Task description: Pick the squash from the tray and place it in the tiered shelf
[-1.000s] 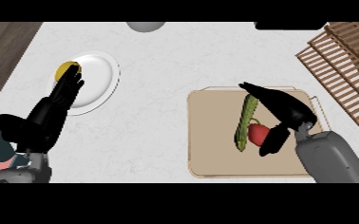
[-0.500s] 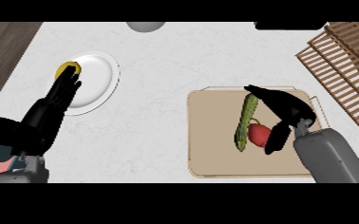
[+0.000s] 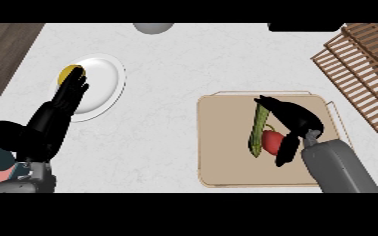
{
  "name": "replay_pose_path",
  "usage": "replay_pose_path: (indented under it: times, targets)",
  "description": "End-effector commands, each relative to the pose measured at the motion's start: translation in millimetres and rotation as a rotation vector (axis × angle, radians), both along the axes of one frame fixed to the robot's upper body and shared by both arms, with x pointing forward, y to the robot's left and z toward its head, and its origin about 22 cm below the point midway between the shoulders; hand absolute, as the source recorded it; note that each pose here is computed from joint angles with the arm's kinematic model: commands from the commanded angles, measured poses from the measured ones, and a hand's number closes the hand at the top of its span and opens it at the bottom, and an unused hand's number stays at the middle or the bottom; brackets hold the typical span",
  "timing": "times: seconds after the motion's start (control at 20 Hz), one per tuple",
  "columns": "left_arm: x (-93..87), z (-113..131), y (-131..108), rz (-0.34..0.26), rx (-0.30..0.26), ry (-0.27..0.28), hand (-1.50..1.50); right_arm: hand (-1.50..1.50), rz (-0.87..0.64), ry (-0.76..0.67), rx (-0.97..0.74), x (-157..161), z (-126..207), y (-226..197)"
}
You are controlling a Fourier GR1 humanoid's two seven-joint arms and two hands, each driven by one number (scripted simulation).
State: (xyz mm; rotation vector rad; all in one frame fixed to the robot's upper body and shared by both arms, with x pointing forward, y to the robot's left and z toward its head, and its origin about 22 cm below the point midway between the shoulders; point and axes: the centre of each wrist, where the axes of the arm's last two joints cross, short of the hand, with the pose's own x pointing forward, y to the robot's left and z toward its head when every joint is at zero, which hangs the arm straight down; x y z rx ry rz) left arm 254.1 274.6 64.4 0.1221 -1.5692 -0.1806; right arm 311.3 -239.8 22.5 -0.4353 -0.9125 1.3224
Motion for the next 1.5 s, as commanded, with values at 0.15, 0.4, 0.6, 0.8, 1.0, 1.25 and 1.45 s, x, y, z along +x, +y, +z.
replay_pose_path:
  times: [0.15,0.4,0.6,0.8,1.0,1.25,1.45]
  targets:
    - [23.8,7,-10,0.005,-0.004,-0.002,0.00,-1.50,0.018,0.057,0.015,5,-16,9]
    - [-0.7,-16,4,-0.006,0.008,-0.001,0.00,-1.50,0.010,0.070,0.040,3,-48,-16]
    - [5.6,-4,13,-0.002,-0.002,-0.002,0.00,-1.50,0.007,0.075,0.043,-5,-53,2]
    - [0.9,-7,-3,-0.001,0.005,-0.009,0.00,-1.50,0.013,0.048,0.009,-3,-65,-1]
    - [-5.4,-4,-3,0.001,0.003,-0.015,0.00,1.50,-0.011,-0.144,0.009,-12,-75,-11]
    - [-9.5,3,17,-0.017,0.020,-0.003,0.00,1.50,-0.001,-0.228,-0.019,-11,-79,-16]
    - [3.4,15,20,-0.003,-0.003,-0.004,0.00,1.50,-0.018,-0.372,0.015,1,-63,-26]
